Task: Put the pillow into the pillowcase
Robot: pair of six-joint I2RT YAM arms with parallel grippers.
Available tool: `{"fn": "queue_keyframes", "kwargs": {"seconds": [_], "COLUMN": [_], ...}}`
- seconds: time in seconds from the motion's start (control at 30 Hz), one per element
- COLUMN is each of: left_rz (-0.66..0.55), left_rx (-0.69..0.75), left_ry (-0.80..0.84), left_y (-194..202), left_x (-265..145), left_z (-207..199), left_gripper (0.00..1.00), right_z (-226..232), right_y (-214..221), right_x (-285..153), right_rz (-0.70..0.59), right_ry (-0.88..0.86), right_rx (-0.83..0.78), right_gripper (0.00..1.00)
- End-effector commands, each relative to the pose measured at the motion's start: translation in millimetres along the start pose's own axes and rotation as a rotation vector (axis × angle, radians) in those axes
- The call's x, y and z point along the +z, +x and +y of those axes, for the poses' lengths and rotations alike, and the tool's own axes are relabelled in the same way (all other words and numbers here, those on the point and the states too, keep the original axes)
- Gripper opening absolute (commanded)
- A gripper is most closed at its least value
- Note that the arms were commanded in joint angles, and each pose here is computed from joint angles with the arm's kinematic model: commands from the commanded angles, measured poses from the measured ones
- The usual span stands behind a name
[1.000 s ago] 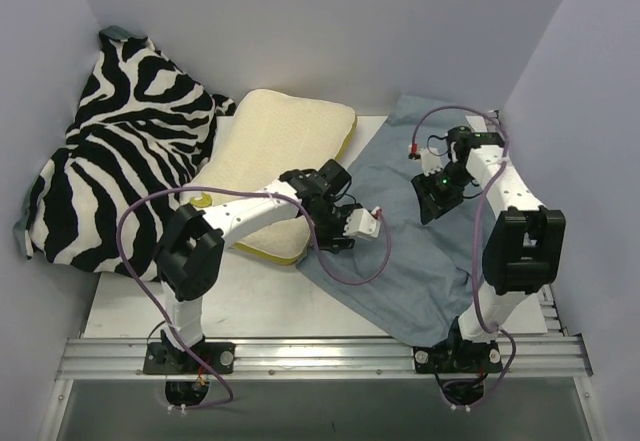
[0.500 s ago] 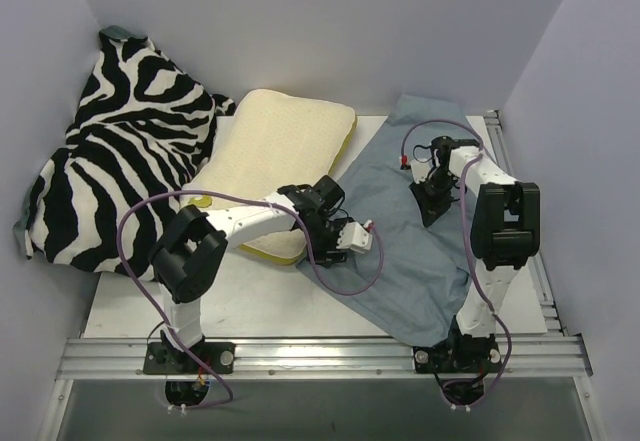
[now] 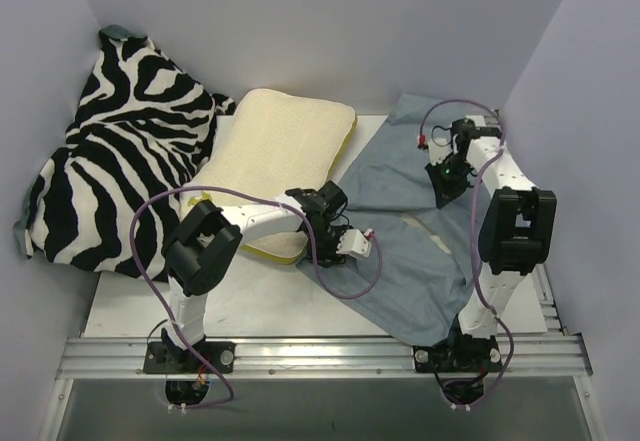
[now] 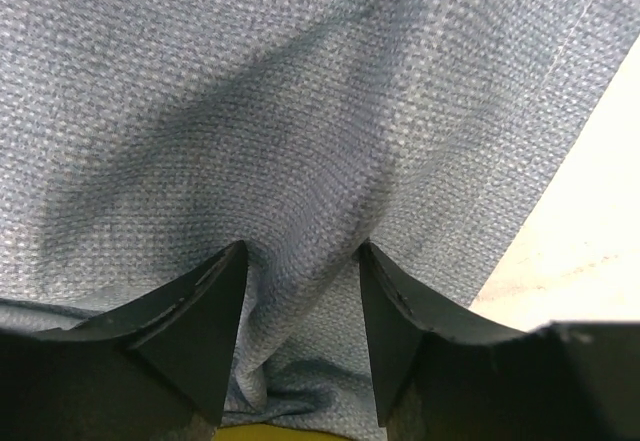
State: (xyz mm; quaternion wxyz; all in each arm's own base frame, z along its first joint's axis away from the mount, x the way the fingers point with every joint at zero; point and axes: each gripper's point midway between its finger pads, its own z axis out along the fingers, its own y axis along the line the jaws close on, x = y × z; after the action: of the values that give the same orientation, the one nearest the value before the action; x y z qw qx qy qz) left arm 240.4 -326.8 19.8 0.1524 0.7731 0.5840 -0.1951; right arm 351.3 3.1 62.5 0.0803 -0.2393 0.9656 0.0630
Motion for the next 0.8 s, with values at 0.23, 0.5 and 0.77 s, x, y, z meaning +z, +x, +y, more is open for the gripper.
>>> {"fn": "queue_keyframes", "kwargs": {"seconds": [0.23,0.5,0.77], "left_rz": [0.097,0.002,-0.268], "left_rx": [0.014,-0.015,-0.111], "left_ry": [0.052,0.05,-0.026], "left_y": [36,7,-63], "left_x": [5,-15,-91], "left_z": [-5,-6,1], "left_gripper": [0.54,0.64,0.97], "right_z": [-48,8,36], "right_y": [-17,-16,-16], "right_x": [-59,-58,-21], "right_rz": [-0.125,-0.117,-0.044], "right_ry": [0.083,-0.017,0.03], "right_rx": [0.122,-0.02,-0.222], "right_gripper": [0.0,0.67,0.78]}}
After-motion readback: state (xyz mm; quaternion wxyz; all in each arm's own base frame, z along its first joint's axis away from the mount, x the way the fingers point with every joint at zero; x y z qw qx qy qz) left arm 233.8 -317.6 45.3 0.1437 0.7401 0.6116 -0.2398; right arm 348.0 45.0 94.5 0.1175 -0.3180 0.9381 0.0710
